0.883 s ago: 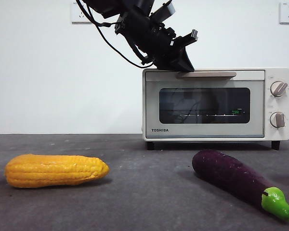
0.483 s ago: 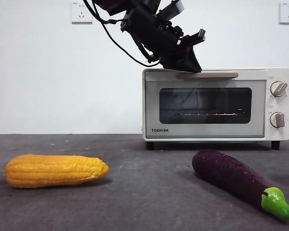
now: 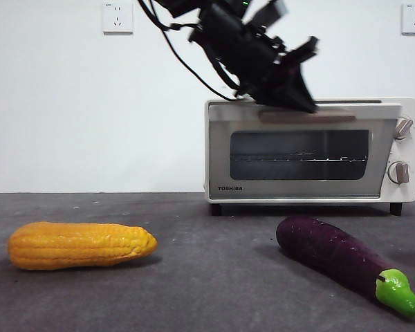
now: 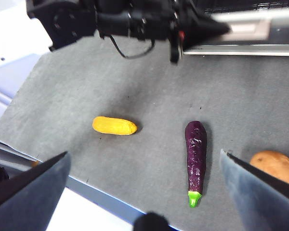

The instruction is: Take the eggplant from the table,put the eggplant in the oven

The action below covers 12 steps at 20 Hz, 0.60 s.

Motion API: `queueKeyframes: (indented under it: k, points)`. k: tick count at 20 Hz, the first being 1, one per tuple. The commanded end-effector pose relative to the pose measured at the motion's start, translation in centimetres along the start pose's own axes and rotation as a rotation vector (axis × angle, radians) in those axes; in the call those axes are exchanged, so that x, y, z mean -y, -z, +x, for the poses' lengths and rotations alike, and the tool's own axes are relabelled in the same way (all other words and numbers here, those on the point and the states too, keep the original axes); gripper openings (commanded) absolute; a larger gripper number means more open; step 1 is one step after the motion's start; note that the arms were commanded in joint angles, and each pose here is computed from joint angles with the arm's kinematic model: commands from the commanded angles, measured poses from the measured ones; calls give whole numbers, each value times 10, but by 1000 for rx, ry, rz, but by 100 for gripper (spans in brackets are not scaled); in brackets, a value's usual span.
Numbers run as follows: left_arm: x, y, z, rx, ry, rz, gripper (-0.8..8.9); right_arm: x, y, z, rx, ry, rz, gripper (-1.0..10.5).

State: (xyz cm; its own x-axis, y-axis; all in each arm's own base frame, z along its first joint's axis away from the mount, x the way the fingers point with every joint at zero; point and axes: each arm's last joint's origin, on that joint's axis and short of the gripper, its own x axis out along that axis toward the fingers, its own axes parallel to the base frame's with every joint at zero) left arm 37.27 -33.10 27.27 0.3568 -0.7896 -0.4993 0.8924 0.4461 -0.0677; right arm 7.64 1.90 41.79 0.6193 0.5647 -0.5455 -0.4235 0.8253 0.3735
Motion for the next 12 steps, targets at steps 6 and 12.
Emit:
queueKeyframes:
  k: [6, 12]
  points:
    - [29, 22, 31, -92, 66, -9, -5, 0, -1, 0, 6, 11, -20, 627]
    - [42, -1, 24, -63, 89, -19, -6, 1, -1, 0, 6, 30, -20, 627]
